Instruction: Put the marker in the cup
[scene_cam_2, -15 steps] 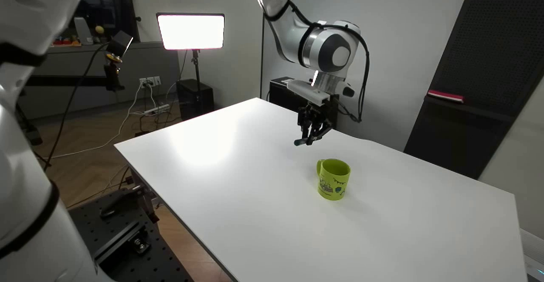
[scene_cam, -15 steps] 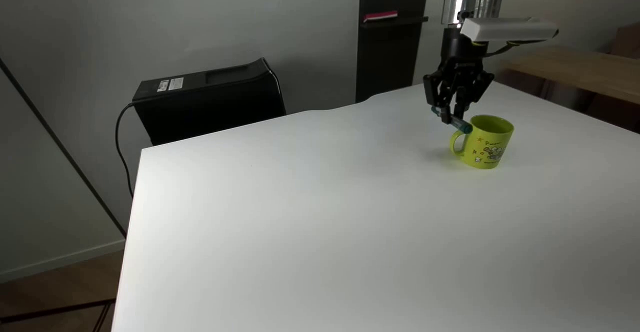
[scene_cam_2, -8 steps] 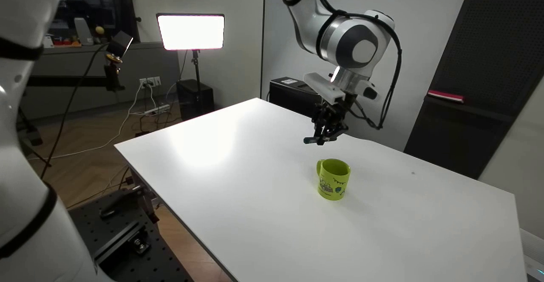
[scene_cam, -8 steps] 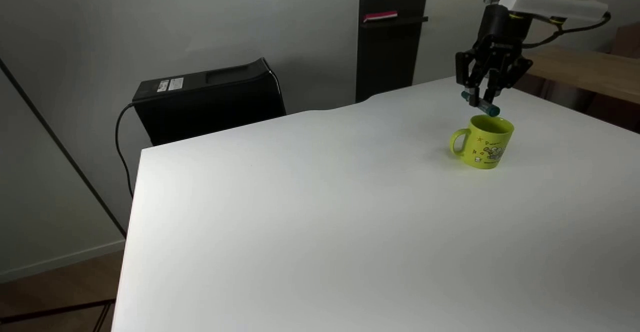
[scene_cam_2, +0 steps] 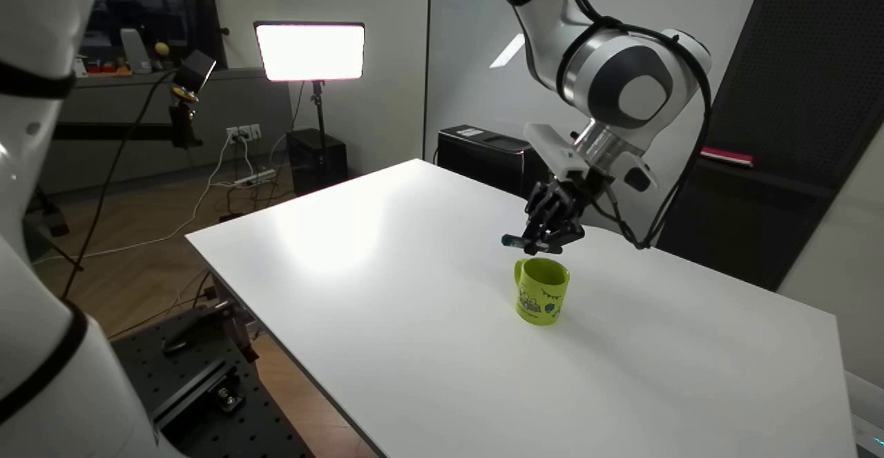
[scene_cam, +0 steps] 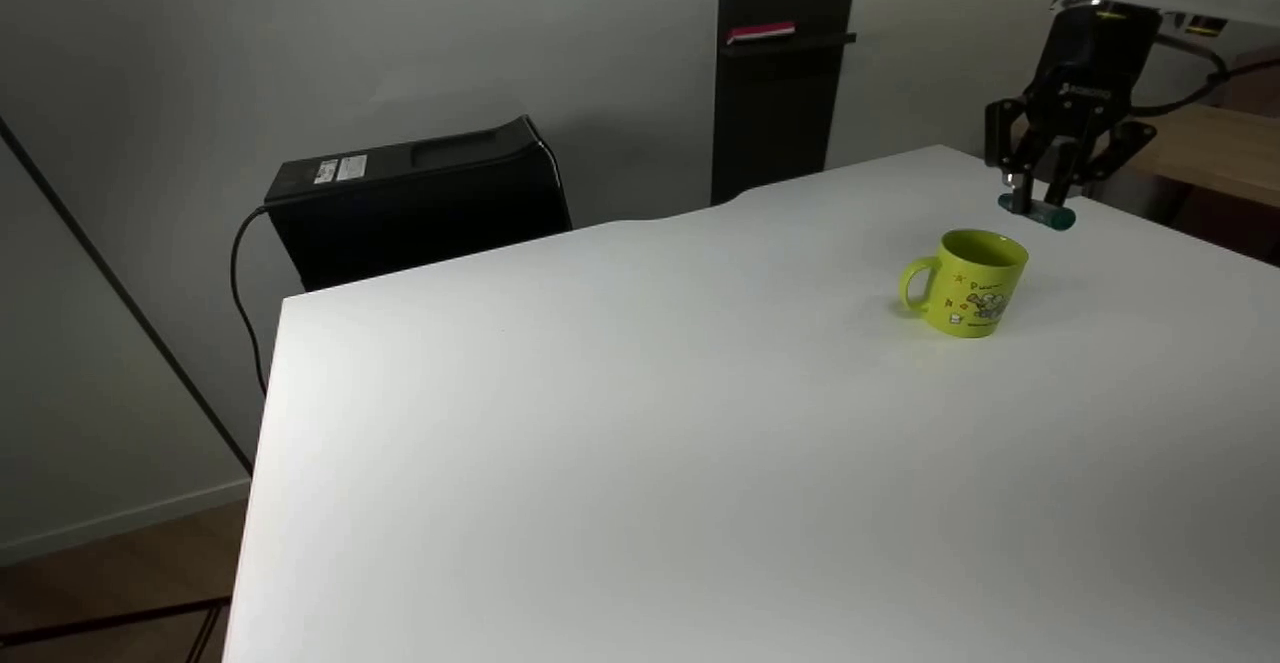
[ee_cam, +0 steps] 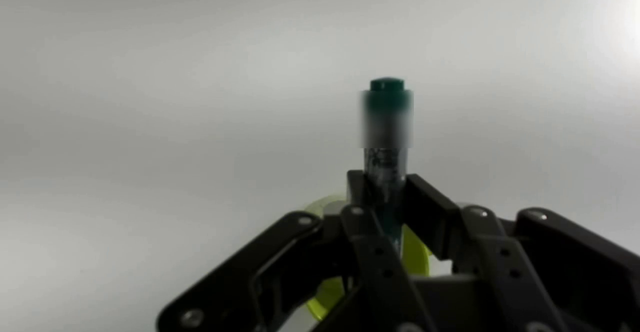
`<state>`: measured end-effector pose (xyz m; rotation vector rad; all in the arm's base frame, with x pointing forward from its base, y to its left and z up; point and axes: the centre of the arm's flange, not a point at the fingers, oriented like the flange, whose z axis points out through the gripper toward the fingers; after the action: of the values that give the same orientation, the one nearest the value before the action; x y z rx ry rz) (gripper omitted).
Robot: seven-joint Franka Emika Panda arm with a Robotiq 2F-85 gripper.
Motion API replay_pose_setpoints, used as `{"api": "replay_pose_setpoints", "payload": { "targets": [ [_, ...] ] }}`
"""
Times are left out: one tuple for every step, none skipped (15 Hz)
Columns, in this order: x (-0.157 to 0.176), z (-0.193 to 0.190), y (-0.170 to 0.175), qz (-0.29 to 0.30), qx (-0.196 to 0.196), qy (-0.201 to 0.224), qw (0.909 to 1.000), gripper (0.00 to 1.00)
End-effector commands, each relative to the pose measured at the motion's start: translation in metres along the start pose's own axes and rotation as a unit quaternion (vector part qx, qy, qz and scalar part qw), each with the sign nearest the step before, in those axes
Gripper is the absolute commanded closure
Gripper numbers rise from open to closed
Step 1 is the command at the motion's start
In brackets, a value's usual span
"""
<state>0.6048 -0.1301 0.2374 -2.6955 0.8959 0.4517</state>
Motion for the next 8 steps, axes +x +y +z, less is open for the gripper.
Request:
{"api": "replay_pose_setpoints", "payload": {
  "targets": [
    [-0.008,-0.004,0.016,0.054,0.015,-0.018,0.9983,0.94],
    [-0.007,-0.001,0.021,0.062,0.019,-0.022,0.9977,0.94],
    [-0.006,0.003,0.024,0.067,0.02,-0.025,0.9973,0.94],
    [-0.004,0.006,0.025,0.069,0.021,-0.026,0.997,0.94],
    [-0.003,0.01,0.025,0.067,0.023,-0.029,0.997,0.94],
    [0.0,0.015,0.023,0.067,0.026,-0.034,0.9968,0.94],
    [0.001,0.019,0.021,0.068,0.027,-0.035,0.9967,0.94],
    [0.003,0.024,0.018,0.067,0.027,-0.039,0.9966,0.94]
  ]
}}
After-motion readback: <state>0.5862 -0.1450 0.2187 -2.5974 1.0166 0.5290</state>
